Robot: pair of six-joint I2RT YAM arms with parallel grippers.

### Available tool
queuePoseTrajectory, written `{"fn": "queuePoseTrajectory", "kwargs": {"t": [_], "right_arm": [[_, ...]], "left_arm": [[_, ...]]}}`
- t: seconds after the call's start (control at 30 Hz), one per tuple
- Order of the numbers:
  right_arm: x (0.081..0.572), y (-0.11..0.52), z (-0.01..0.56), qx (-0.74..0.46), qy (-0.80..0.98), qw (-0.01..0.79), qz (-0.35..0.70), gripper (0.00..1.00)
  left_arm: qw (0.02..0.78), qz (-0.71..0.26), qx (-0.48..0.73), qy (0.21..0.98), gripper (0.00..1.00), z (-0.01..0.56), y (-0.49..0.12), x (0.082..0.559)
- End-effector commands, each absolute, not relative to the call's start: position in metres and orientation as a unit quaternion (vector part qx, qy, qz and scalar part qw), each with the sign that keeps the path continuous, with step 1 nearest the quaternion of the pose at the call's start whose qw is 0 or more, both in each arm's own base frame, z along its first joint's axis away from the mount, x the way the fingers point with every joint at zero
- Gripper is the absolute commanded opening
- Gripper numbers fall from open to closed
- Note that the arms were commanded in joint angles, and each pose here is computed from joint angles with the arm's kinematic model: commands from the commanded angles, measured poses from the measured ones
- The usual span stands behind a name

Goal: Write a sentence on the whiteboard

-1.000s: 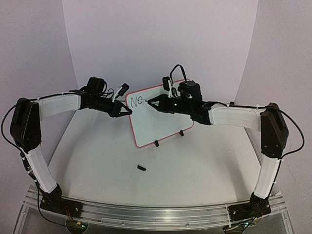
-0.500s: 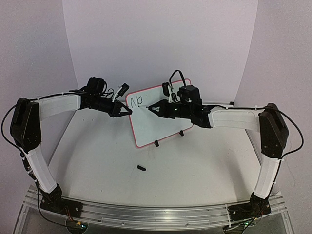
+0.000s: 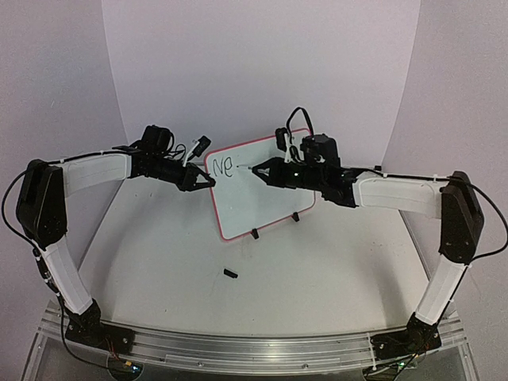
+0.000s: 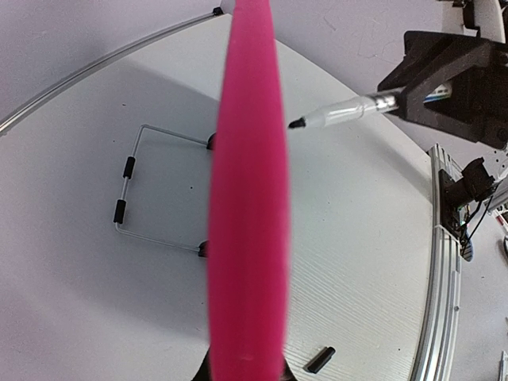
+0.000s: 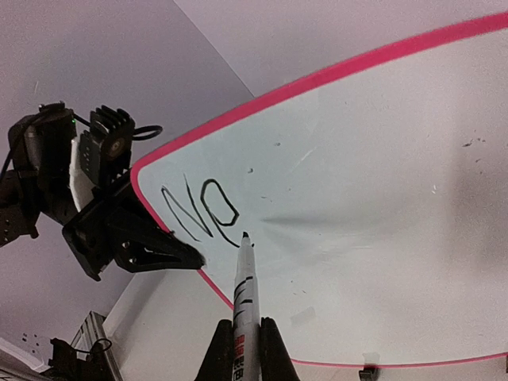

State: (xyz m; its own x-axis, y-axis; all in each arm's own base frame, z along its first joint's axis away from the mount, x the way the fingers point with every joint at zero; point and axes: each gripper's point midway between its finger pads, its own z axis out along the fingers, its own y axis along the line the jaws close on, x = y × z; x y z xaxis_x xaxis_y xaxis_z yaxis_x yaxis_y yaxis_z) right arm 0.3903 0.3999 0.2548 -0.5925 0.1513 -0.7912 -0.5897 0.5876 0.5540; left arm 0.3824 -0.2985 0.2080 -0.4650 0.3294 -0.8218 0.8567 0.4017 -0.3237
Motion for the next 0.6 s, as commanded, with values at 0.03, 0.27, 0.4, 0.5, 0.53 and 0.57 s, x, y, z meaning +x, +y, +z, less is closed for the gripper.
{"fn": "queuePoseTrajectory", "kwargs": {"t": [0.03,0.27,0.4,0.5,0.53,0.57], "right_arm": [[0.389,0.391,0.293,-0.143,0.755,0.468,0.436,0.0],[0.392,0.4,0.292,-0.149,0.754,0.46,0.446,0.0],[0.395,0.403,0.295,-0.15,0.751,0.462,0.448,0.0],[0.397,0.406,0.295,-0.151,0.751,0.46,0.45,0.0],[0.397,0.407,0.293,-0.151,0.751,0.458,0.45,0.0],[0.398,0.408,0.292,-0.151,0.752,0.457,0.451,0.0]], "left_arm": [[0.309,-0.394,0.393,0.771,0.0,0.206,-0.303,0.362],[0.309,-0.393,0.394,0.771,0.0,0.206,-0.303,0.361],[0.309,-0.392,0.396,0.771,0.0,0.206,-0.304,0.361],[0.309,-0.392,0.396,0.771,0.0,0.205,-0.304,0.361],[0.308,-0.392,0.396,0.771,0.0,0.205,-0.304,0.361],[0.308,-0.392,0.396,0.771,0.0,0.206,-0.304,0.36]]}}
